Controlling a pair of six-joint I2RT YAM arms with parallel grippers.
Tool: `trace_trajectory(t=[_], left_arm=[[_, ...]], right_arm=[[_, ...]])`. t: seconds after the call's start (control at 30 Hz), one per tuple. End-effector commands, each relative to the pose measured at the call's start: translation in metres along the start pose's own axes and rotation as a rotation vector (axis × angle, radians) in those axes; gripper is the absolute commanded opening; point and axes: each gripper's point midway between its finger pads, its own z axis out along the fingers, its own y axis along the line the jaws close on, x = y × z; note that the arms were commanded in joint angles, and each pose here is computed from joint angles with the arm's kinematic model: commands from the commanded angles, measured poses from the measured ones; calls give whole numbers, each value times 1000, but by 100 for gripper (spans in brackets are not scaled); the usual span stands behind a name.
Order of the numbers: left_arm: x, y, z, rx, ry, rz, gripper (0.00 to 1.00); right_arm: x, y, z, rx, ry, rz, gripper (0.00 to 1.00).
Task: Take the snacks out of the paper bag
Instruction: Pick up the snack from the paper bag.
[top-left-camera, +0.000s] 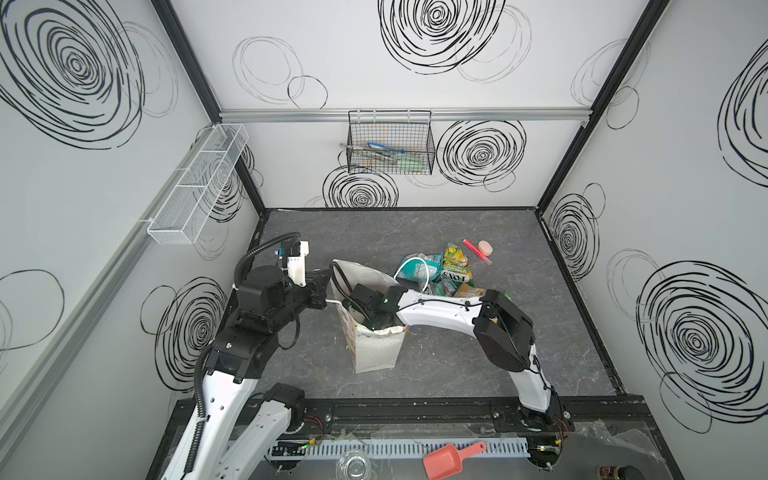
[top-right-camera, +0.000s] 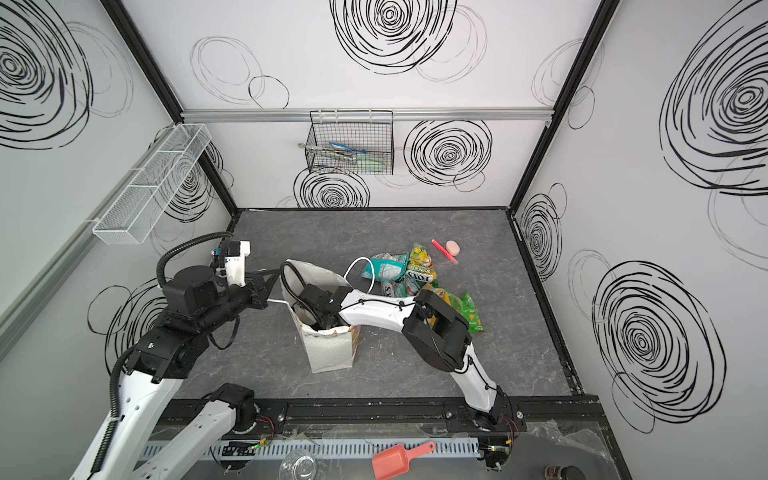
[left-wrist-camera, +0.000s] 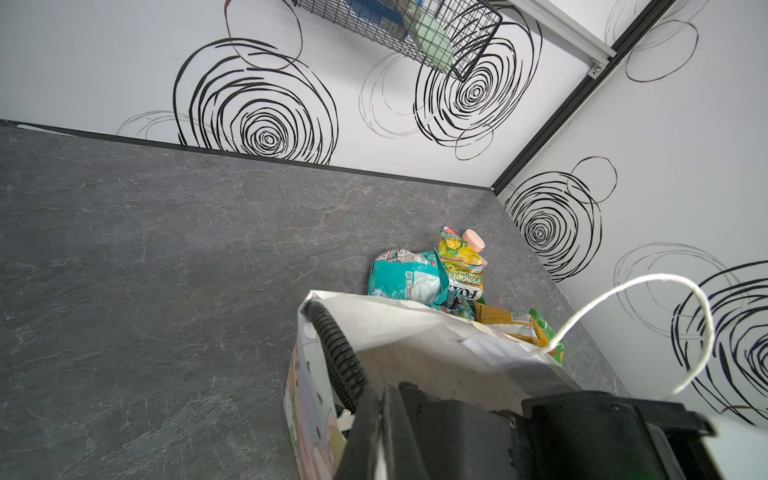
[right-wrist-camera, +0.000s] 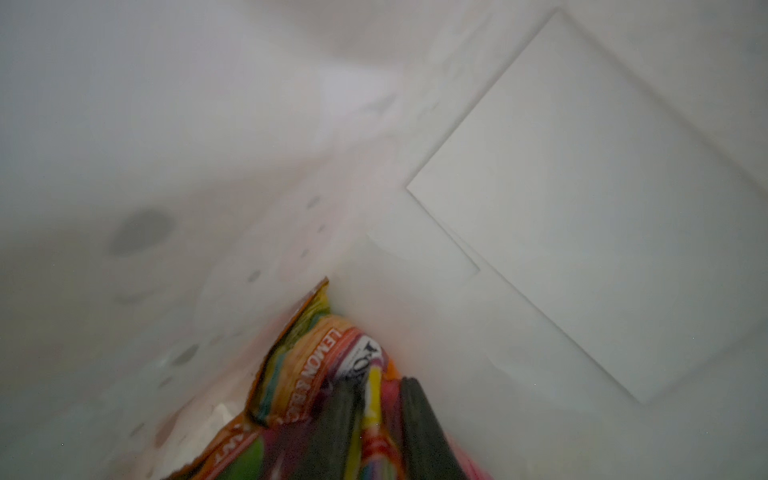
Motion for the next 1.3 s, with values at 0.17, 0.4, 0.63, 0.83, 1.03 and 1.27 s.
trace_trajectory(t=[0.17, 0.4, 0.63, 0.83, 1.03, 1.27], left_arm=[[-13, -6, -1, 30, -54, 14, 0], [-14, -7, -1, 35, -56, 14, 0], [-12, -8, 0, 41, -50, 13, 0], [-13, -7, -2, 36, -52, 20, 0], [-11, -6, -1, 33, -52, 19, 1], [-12, -6, -1, 33, -55, 17, 7]], right_arm=[[-35, -5, -51, 37, -97, 17, 9], [-60, -7, -89, 5, -202, 58, 5], [-75, -15, -104, 26, -256, 74, 2], [-95, -16, -125, 25, -310, 81, 0], [-112, -16, -159, 13, -394, 101, 0], [-119, -16, -179, -7, -467, 101, 0]])
